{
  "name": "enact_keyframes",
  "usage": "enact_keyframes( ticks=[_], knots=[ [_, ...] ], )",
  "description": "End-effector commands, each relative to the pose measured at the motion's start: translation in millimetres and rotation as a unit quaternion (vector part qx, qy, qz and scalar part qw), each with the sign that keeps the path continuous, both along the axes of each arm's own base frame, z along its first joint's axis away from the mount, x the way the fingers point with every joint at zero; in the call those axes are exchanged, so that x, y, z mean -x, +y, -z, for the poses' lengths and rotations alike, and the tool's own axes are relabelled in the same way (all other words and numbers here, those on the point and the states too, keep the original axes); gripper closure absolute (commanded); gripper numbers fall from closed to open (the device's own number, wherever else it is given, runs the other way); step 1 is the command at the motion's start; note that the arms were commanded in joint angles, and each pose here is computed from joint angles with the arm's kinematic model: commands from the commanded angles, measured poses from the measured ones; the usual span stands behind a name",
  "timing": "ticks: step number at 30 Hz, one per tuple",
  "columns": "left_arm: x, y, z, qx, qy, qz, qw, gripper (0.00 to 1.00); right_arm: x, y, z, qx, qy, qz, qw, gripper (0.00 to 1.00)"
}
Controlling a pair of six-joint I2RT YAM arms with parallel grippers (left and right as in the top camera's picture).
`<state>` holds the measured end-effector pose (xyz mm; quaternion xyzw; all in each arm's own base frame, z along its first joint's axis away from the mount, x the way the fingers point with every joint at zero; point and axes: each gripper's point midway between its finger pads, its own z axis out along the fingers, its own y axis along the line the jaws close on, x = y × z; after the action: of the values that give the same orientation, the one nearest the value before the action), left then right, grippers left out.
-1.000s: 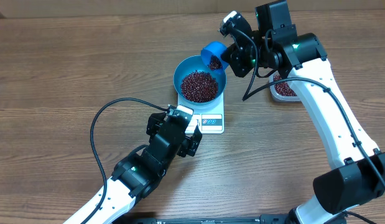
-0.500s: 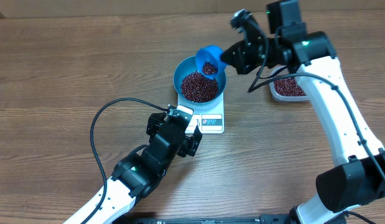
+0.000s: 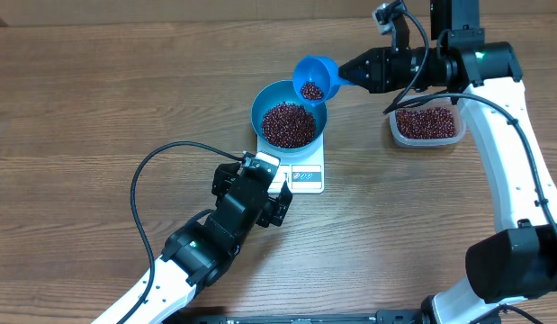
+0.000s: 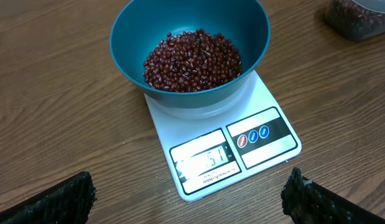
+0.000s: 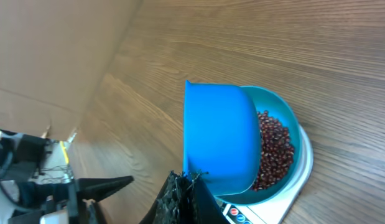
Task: Scoop item into bowl and weigh 150g on scale
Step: 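Carry the blue scoop right over the clear bean tub, right gripper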
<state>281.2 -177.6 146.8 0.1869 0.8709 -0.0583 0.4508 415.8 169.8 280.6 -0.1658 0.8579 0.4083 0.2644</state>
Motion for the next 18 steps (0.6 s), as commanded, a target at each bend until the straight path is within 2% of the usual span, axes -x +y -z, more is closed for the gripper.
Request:
enact_keyframes(
  ticks=[1,18],
  knots=[
    [-1.3,5.2,4.6,-0.016,-0.001,-0.004,1.000,0.01,4.4,-4.4,-32.9,-0.026,-0.032,-0.003,0.999,0.96],
    [-1.4,5.2,4.5,-0.016,-0.001,-0.004,1.000,0.00,-15.8,-80.3,-27.2,-0.014,-0.020,0.091,0.996,0.96]
  ],
)
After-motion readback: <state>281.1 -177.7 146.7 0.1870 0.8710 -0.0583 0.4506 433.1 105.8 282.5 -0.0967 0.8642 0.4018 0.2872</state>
